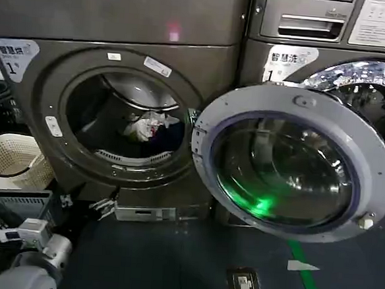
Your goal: Grasp the clothes from the dryer.
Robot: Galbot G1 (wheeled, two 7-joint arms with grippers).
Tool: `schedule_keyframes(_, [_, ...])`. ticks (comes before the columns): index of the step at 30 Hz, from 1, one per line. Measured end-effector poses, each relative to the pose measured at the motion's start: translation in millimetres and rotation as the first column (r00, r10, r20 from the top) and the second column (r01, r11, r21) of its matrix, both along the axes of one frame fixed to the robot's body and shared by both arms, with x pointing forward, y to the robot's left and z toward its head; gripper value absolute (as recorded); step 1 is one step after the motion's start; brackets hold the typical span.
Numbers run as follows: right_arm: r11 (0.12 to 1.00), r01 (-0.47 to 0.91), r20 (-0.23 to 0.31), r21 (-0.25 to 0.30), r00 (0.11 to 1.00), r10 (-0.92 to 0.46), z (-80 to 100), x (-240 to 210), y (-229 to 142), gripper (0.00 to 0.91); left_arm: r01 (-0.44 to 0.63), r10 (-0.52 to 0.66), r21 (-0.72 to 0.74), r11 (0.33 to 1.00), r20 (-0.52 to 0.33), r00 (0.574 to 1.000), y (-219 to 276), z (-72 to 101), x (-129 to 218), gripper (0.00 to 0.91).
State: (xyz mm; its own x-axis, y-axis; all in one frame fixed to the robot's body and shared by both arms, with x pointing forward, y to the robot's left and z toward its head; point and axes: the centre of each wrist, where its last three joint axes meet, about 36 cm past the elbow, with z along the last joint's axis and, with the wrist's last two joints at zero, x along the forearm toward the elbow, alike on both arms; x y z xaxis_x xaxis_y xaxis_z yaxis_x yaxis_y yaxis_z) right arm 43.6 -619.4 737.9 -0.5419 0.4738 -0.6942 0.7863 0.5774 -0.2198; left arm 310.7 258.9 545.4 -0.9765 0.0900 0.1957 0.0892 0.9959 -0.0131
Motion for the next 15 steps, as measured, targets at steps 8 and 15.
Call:
schedule_keyframes(8, [1.000,0.001,0.003,0.003,1.000,-0.001,-1.7,0.6,-0.1,0.907,0.002,-0.002,-0.003,1.000,-0.002,1.000,0.3,-2.0,2.1,0.907])
schedule_keyframes(15, [1.000,0.017,0.002,0.011,1.000,-0.017,-3.2,-1.4,1.2,0.907,0.022,-0.021,-0.005,1.000,0.011,1.000,0.1,-3.4,8.0,0.907])
